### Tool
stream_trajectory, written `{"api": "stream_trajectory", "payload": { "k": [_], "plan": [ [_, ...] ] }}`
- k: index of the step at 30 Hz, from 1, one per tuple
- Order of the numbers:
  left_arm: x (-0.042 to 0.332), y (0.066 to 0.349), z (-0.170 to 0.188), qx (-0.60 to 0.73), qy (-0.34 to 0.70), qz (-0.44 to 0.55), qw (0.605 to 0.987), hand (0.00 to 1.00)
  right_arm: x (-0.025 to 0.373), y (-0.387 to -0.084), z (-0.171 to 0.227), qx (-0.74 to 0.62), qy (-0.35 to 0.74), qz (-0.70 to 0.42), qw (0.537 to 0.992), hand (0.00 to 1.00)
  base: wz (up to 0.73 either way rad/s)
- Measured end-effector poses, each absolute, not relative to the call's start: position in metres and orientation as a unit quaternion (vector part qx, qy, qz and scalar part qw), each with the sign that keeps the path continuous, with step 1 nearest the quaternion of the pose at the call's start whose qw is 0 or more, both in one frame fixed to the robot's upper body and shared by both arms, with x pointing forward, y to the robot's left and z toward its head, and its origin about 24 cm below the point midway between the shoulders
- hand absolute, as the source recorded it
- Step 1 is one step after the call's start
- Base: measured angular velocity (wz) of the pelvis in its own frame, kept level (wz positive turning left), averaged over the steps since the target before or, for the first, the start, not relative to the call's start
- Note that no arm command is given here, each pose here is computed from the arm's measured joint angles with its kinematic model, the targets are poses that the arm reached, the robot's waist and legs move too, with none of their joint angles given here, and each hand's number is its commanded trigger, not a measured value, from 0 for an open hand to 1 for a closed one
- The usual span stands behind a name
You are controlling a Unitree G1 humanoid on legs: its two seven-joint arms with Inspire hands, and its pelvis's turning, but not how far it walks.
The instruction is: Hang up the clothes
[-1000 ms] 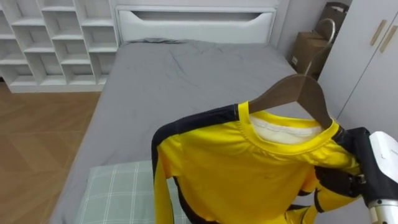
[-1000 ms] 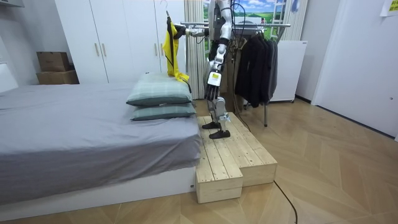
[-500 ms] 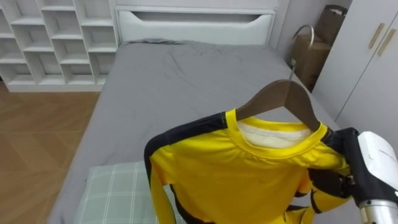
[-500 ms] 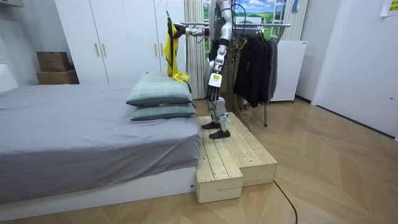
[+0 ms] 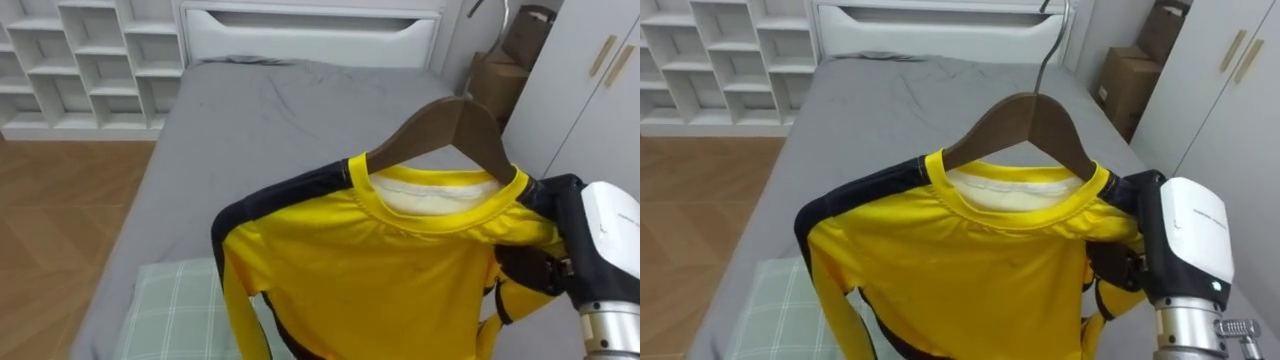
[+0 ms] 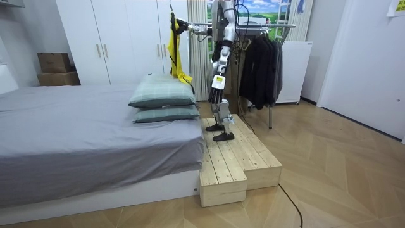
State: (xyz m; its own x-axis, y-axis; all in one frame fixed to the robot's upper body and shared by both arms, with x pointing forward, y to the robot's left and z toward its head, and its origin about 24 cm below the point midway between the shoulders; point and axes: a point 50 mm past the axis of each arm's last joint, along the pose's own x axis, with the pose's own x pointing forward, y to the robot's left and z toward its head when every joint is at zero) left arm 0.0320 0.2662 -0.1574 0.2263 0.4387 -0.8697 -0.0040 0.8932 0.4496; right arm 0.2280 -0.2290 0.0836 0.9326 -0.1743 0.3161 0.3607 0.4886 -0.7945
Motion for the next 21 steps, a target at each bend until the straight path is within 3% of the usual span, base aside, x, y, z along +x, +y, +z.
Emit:
{"api": "stream_trajectory", "payload": {
  "k": [15,21],
  "plan": [
    [0.0277,0.2671,-0.1574,0.185,0.609,0.142,0.758,0.0,0.2274,-0.2289,0.0835,-0.476,-0.095,-0.154,0.861,1.0,-0.1],
    [0.0243,0.2711,-0.1563,0.199,0.611,0.149,0.751,0.0,0.228,-0.2212,0.08,-0.462,-0.095,-0.137,0.871,1.0,-0.77]
  ]
}}
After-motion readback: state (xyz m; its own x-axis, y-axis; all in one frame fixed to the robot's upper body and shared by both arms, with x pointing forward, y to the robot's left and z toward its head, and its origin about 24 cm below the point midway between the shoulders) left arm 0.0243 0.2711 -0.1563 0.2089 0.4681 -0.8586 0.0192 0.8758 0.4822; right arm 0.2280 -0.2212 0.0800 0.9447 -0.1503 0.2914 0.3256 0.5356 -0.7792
